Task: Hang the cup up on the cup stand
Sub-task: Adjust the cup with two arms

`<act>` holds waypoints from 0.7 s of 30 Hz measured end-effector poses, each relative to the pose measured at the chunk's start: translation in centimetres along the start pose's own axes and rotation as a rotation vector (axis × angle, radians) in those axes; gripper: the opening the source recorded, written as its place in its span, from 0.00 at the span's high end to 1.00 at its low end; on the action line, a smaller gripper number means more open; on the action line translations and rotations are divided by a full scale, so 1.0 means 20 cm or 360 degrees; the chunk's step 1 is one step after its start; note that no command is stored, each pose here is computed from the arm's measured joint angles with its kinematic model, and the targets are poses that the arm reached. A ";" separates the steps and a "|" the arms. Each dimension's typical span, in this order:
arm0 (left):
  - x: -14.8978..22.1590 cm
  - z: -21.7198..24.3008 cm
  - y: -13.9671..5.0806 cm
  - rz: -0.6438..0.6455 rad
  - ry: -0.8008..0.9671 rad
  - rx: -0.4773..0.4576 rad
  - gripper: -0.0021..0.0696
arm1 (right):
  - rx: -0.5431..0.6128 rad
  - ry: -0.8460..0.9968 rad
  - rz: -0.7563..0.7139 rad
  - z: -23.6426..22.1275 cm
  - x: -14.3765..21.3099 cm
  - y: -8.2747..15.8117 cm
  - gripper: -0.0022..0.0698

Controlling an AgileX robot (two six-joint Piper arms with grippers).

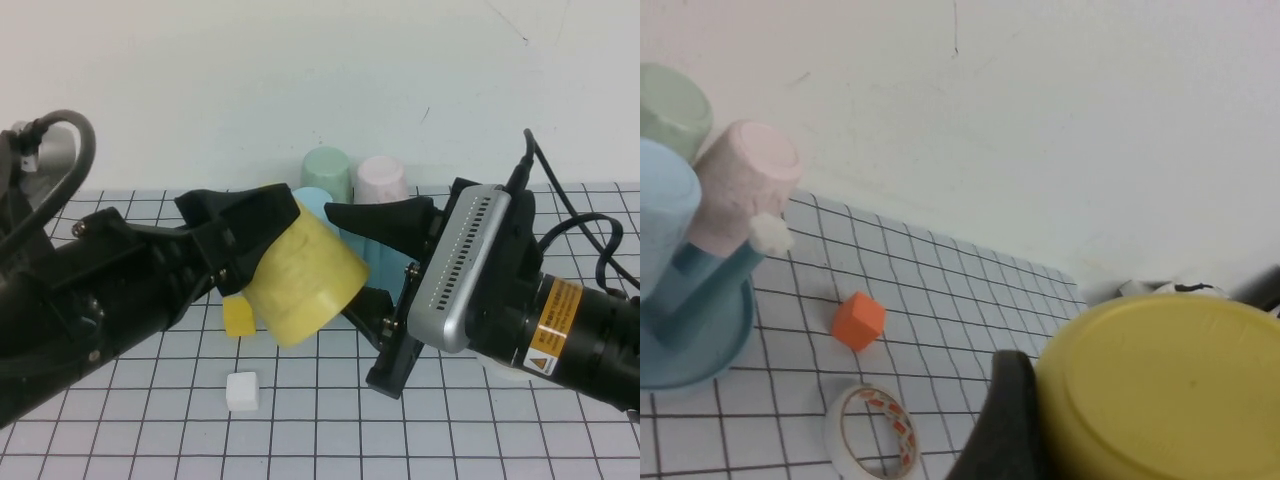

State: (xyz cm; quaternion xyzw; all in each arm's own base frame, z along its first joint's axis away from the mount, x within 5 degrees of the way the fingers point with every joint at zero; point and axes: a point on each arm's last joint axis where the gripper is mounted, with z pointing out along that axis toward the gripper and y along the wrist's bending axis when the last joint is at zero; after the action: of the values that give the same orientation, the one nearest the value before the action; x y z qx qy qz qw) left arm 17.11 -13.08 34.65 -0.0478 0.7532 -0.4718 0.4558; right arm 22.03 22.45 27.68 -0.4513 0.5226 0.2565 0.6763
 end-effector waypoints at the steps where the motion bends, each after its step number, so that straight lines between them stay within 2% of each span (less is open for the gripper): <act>1: 0.00 0.00 0.00 0.0008 -0.0005 -0.0006 0.20 | -0.0008 0.0001 -0.0005 0.00 0.00 0.00 0.39; 8: -0.04 -0.04 0.00 0.0091 -0.0122 -0.0071 0.20 | -0.0026 0.0005 0.0010 0.00 0.00 0.01 0.39; 14: -0.09 -0.11 -0.04 0.0193 -0.0228 -0.0054 0.20 | -0.0028 0.0047 0.0068 0.00 0.01 0.01 0.39; 19: -0.11 -0.15 -0.04 0.0279 -0.0290 -0.0082 0.20 | -0.0054 0.0112 0.0240 0.00 0.03 0.02 0.39; 21: -0.12 -0.16 -0.05 0.0317 -0.0320 -0.0092 0.20 | -0.0057 0.0218 0.0381 0.00 0.06 0.02 0.39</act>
State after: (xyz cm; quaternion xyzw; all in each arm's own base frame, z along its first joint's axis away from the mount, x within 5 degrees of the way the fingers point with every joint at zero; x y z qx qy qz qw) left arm 15.75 -10.22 37.45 -0.0328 0.7180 -0.3952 0.5720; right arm 21.98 22.44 26.40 -0.4142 0.6129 0.3134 0.5954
